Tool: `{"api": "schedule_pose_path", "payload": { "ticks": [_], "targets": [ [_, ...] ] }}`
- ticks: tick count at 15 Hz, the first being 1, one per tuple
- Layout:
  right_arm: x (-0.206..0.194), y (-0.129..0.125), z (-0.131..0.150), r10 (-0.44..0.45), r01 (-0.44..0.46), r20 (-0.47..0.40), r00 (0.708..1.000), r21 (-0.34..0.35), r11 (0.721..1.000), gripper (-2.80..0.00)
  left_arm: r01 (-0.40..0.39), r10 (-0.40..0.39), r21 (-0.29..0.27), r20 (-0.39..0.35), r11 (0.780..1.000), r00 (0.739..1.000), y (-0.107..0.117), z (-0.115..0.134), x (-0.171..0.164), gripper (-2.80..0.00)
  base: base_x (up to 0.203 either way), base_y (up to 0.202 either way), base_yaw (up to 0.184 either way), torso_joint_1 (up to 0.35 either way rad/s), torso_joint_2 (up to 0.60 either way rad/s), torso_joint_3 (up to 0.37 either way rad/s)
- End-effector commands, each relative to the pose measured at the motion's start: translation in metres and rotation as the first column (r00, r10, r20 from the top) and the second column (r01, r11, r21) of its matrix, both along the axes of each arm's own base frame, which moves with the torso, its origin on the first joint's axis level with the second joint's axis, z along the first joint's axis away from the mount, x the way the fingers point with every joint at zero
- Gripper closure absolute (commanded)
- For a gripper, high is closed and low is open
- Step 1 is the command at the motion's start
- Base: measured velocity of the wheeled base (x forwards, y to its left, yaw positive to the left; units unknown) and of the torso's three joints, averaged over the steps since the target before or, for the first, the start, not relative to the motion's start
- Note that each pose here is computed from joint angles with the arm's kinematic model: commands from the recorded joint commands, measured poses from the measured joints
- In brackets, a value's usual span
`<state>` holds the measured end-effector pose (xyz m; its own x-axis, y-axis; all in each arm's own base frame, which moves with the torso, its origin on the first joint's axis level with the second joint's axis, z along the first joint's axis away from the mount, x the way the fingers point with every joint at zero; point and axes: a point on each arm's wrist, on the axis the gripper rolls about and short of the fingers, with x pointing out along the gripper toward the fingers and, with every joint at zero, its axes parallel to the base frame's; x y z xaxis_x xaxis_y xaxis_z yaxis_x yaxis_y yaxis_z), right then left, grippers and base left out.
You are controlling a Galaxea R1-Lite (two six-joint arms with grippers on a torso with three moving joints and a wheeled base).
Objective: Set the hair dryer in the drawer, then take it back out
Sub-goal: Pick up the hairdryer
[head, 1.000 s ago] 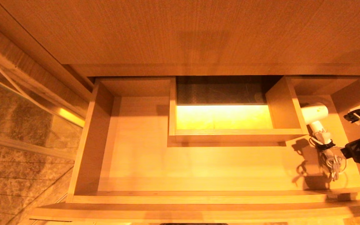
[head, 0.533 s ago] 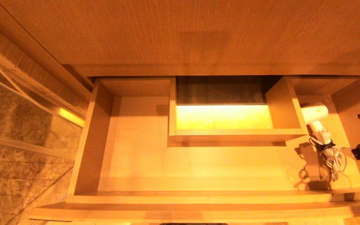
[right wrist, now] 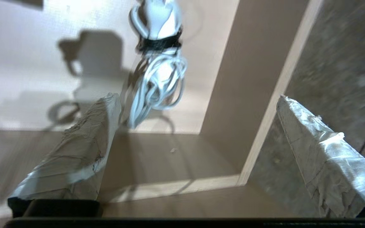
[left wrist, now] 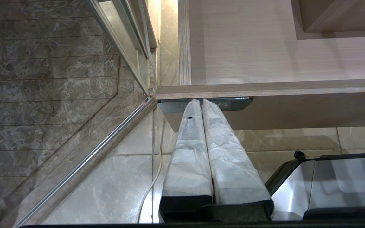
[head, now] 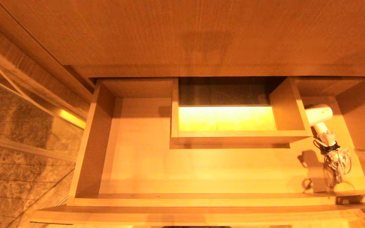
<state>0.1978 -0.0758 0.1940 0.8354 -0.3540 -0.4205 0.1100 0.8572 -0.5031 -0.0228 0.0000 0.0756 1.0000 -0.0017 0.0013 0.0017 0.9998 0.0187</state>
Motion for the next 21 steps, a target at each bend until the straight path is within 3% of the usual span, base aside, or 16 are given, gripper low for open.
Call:
{"api": "schedule_pose_path", "payload": {
  "ticks": [1, 9, 14, 18, 21],
  "targets": [
    [0.005, -0.002, -0.001, 0.002, -0.002, 0.004, 1.000, -0.006, 1.000, -2.80, 0.000, 0.000, 0.001, -0.001, 1.000, 1.000, 0.000, 0.000, 0.000, 0.00, 0.000, 0.000, 0.000, 0.000, 0.00, 0.000],
    [0.081, -0.030, -0.025, 0.014, -0.011, -0.080, 0.997, 0.028, 1.000, -2.80, 0.000, 0.000, 0.000, -0.001, 1.000, 1.000, 0.000, 0.000, 0.000, 0.00, 0.000, 0.000, 0.000, 0.000, 0.00, 0.000],
    [0.131, -0.046, -0.048, 0.039, -0.028, -0.103, 0.994, 0.098, 0.995, -2.80, 0.000, 0.000, 0.001, -0.001, 1.000, 1.000, 0.000, 0.000, 0.000, 0.00, 0.000, 0.000, 0.000, 0.000, 0.00, 0.000],
    [0.137, -0.038, -0.057, 0.118, -0.099, -0.121, 0.986, 0.149, 0.984, -2.80, 0.000, 0.000, 0.001, -0.001, 1.000, 1.000, 0.000, 0.000, 0.000, 0.00, 0.000, 0.000, 0.000, 0.000, 0.00, 0.000],
    [0.141, -0.039, -0.068, 0.120, -0.097, -0.138, 0.983, 0.159, 0.982, -2.80, 0.000, 0.000, 0.000, -0.001, 1.000, 1.000, 0.000, 0.000, 0.000, 0.00, 0.000, 0.000, 0.000, 0.000, 0.00, 0.000]
  ]
}}
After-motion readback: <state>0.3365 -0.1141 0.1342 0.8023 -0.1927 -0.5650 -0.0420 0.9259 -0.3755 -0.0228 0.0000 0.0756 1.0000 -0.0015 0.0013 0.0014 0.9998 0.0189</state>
